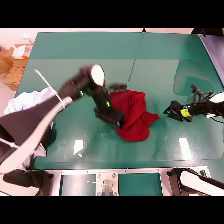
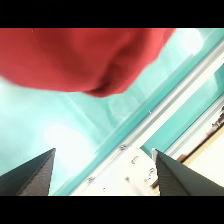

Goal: Fold the shirts.

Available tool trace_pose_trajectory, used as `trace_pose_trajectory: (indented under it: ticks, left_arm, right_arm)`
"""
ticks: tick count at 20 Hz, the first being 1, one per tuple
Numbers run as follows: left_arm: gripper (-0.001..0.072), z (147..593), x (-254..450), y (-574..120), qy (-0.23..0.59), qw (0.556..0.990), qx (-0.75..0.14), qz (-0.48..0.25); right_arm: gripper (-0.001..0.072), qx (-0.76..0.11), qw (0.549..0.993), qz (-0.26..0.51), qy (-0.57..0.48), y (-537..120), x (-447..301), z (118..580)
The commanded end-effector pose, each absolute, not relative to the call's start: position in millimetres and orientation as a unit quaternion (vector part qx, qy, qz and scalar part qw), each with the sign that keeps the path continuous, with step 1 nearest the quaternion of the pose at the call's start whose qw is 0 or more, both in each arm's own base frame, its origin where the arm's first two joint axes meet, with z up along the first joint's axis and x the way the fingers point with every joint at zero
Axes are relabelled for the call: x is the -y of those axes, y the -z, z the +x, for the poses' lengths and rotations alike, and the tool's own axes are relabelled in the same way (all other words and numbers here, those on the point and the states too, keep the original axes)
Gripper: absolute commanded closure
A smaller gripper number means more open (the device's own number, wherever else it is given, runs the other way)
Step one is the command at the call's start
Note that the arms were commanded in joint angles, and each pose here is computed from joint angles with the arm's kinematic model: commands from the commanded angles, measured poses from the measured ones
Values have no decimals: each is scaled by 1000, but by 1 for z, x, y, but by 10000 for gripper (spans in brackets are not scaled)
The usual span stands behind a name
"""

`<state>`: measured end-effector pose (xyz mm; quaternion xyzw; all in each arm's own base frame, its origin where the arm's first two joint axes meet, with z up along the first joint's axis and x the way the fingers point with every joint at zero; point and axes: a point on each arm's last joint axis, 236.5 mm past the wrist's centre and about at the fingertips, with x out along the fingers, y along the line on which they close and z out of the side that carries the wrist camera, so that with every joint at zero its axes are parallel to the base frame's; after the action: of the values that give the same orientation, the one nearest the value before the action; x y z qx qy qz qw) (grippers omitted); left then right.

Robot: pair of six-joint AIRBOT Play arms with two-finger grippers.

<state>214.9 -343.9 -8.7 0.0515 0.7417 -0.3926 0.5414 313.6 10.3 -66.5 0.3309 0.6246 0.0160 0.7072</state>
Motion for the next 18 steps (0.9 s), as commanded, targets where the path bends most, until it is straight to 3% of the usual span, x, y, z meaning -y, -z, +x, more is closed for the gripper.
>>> trace_pose_trajectory:
  ticks: [1,7,8,9,11,12,15,18]
  left_arm:
    - [-7,157,371,64,378,537,-753,35]
    - [0,211,418,83,344,666,-660,-52]
    - [200,219,420,83,345,679,-647,-52]
    - [405,228,418,84,344,692,-633,-41]
    - [636,245,411,86,337,709,-618,-33]
    - [685,252,407,86,331,712,-618,-37]
    - [686,271,379,73,315,715,-623,-40]
    - [687,298,318,41,284,745,-604,26]
  right_arm:
    - [360,-627,674,383,-76,85,-38,324]
    - [380,-640,641,412,-100,109,-55,325]
    - [468,-638,641,413,-106,108,-58,326]
    - [483,-630,644,418,-114,105,-61,330]
    - [629,-612,650,431,-129,97,-66,340]
    - [697,-606,654,433,-136,94,-68,342]
    - [697,-600,660,428,-146,90,-67,345]
    - [697,-577,681,428,-141,74,-53,352]
